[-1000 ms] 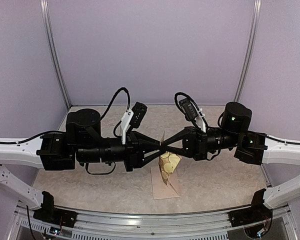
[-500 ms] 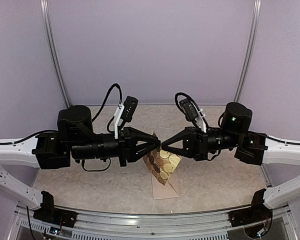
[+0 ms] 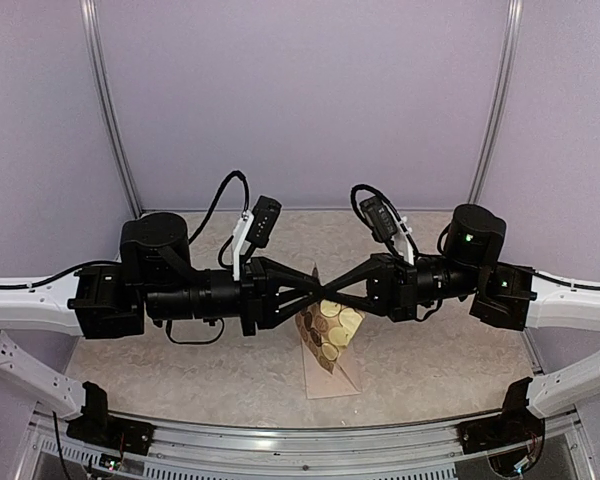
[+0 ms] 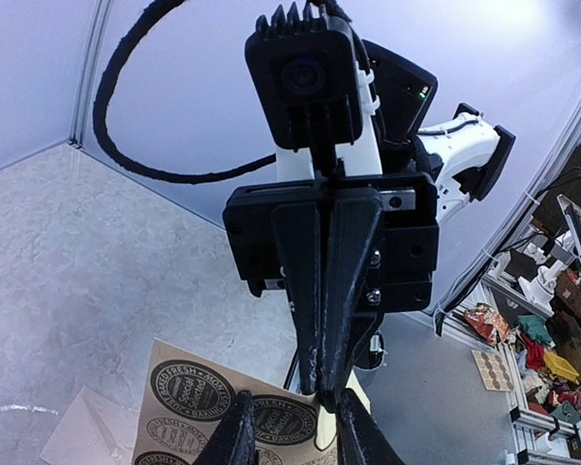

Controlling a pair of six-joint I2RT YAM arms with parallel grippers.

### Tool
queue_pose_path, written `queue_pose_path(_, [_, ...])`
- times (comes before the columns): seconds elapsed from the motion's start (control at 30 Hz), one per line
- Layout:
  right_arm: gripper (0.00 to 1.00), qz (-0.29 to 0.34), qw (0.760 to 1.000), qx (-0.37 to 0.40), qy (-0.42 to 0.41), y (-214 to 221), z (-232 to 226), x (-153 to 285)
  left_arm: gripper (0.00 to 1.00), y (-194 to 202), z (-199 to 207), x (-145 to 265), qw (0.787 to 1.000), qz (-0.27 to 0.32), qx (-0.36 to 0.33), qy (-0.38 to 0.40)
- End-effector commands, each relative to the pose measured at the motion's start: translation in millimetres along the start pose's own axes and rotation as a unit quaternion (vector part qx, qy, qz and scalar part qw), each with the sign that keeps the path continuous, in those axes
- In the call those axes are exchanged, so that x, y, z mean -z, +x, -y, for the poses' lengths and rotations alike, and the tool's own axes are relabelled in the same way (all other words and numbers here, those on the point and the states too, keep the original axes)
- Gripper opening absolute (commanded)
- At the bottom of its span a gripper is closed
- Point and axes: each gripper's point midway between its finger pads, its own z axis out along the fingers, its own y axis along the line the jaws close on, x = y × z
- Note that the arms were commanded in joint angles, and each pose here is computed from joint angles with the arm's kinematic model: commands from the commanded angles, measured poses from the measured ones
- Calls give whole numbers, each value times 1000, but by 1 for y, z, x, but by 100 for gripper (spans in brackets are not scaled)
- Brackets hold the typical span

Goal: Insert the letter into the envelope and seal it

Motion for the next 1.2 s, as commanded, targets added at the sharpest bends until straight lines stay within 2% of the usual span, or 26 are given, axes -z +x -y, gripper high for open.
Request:
queue_pose_path(0.0, [0,3,1000,5,-15,-1,-10,3,26,0,1,-4,1000,2,0,6])
queue_pose_path(0.83, [0,11,1000,10,-28,-4,-19,7,17,4,-5,-5,1000,2,3,-1])
queue_pose_path(1.17, [0,11,1000,7,-20,-3,-15,7,9,4,-5,-5,1000,-1,3,-3])
